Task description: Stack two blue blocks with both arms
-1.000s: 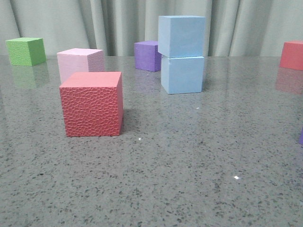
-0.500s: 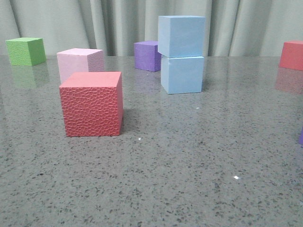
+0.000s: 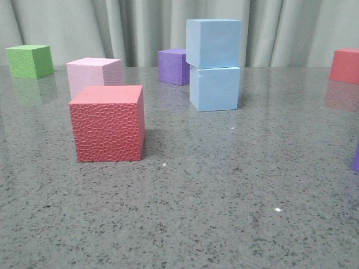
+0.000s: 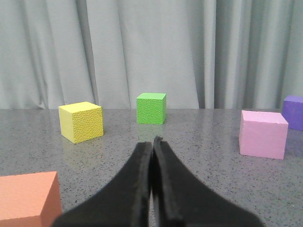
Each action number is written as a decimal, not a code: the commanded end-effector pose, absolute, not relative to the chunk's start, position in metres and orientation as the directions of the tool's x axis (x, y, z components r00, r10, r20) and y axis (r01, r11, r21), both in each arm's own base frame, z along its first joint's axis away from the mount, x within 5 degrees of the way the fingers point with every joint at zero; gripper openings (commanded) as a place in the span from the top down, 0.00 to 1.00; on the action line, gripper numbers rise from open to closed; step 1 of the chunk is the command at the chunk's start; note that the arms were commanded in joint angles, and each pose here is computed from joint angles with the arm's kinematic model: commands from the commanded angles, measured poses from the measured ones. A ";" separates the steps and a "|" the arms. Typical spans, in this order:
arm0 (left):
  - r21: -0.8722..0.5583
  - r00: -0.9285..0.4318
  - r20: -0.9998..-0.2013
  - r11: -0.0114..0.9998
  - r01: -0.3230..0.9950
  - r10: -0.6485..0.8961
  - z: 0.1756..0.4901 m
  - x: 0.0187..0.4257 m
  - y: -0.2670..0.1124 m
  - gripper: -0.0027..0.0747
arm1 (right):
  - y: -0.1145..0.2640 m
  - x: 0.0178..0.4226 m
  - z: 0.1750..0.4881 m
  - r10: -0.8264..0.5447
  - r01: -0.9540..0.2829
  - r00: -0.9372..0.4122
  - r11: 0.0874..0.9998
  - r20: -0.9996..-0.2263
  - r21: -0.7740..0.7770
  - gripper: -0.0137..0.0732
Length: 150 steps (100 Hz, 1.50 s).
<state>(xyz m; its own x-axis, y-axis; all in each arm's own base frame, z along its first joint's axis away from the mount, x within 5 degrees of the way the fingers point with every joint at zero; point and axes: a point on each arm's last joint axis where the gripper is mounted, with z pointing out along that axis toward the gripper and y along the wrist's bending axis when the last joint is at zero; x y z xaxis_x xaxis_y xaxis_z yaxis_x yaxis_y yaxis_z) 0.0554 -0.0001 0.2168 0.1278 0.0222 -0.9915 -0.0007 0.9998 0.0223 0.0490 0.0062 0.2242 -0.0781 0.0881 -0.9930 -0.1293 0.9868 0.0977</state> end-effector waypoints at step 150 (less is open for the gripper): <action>0.016 0.195 -0.981 1.000 -0.001 0.016 0.211 0.054 0.000 0.99 | 0.003 0.053 0.213 0.105 -0.070 0.120 0.993 -0.987 0.097 0.98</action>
<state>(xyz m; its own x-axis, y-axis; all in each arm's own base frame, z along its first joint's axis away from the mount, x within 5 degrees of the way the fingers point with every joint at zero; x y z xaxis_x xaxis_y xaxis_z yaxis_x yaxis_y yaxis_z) 0.0554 -0.0001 0.2168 0.1278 0.0222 -0.9915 -0.0007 0.9998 0.0223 0.0567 0.0036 0.1977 -0.0126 0.1108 -0.9938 -0.0616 0.9919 0.1114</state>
